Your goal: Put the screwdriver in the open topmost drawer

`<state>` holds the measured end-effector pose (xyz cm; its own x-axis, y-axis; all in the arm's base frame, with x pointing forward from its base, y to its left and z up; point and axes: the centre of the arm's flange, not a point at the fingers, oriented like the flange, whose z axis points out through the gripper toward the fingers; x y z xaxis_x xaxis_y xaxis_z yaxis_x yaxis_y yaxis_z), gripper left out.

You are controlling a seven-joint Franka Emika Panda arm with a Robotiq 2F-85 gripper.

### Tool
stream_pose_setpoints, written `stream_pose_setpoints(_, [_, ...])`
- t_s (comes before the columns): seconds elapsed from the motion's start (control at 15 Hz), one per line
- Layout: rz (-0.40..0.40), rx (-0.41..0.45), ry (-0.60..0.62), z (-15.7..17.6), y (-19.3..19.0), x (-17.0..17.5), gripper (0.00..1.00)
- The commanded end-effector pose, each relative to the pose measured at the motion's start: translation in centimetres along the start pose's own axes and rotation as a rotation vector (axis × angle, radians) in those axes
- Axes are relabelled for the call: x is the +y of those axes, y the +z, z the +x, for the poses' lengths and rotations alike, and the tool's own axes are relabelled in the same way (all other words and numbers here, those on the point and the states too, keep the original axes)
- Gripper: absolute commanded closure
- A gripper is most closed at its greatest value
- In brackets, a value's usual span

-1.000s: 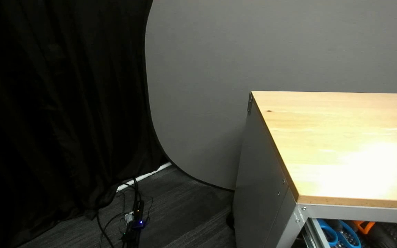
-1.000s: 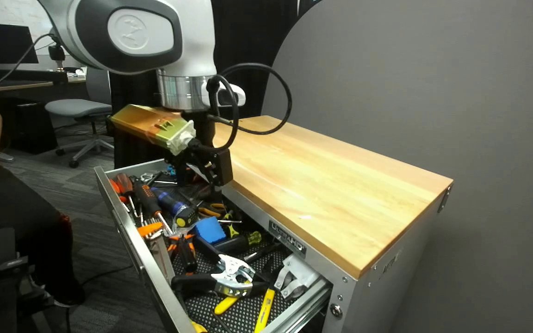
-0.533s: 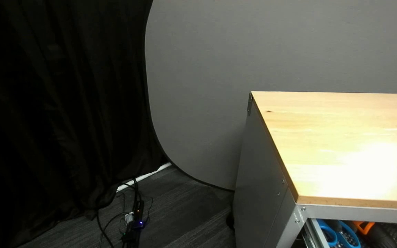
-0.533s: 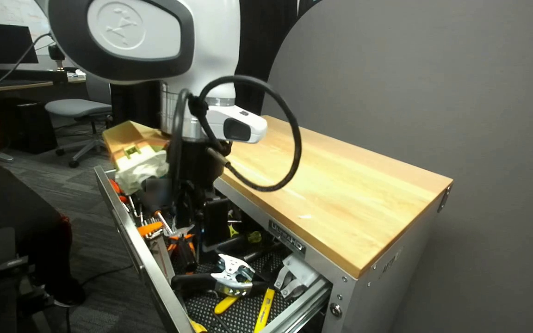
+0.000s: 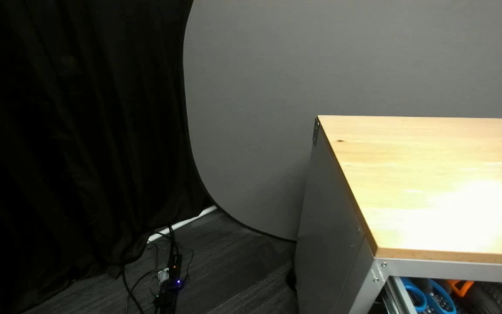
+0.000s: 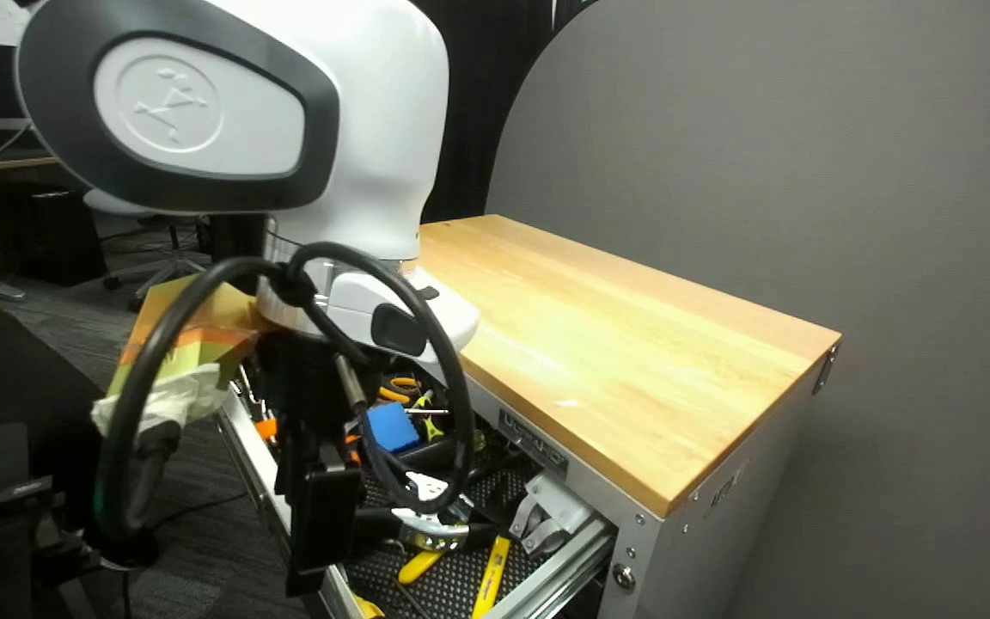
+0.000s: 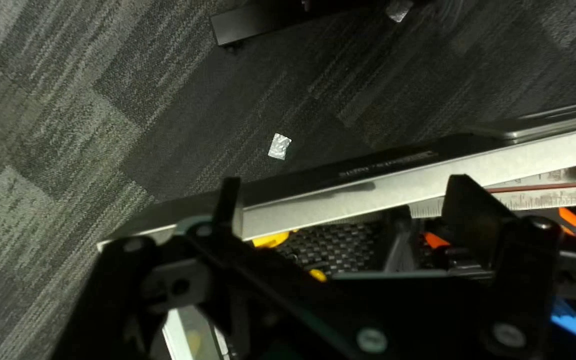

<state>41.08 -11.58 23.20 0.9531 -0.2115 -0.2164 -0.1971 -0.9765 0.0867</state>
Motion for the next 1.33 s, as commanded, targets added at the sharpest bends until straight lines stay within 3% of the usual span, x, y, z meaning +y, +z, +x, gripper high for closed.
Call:
stream_pose_setpoints(0.0, [0.002, -0.031, 0.033, -0.9, 0.3, 1.0, 0.0])
stream_pose_setpoints(0.13, [0.001, -0.048, 0.036, -1.1, 0.8, 1.3, 0.0])
stream_pose_setpoints(0.2, [0.004, -0.06, 0.032, -1.1, 1.1, 1.5, 0.25])
stream_pose_setpoints(0.33, [0.009, -0.074, 0.037, -1.1, 1.7, 1.7, 0.34])
stream_pose_setpoints(0.67, [0.015, -0.086, 0.032, -0.1, 2.8, 1.8, 0.75])
stream_pose_setpoints(0.8, [0.032, -0.077, 0.021, 0.7, 3.0, 1.5, 0.87])
stream_pose_setpoints(1.0, [0.054, -0.067, 0.003, 1.9, 3.1, 1.2, 0.94])
stream_pose_setpoints(1.27, [0.107, -0.069, -0.026, 3.8, 3.3, 1.4, 0.88])
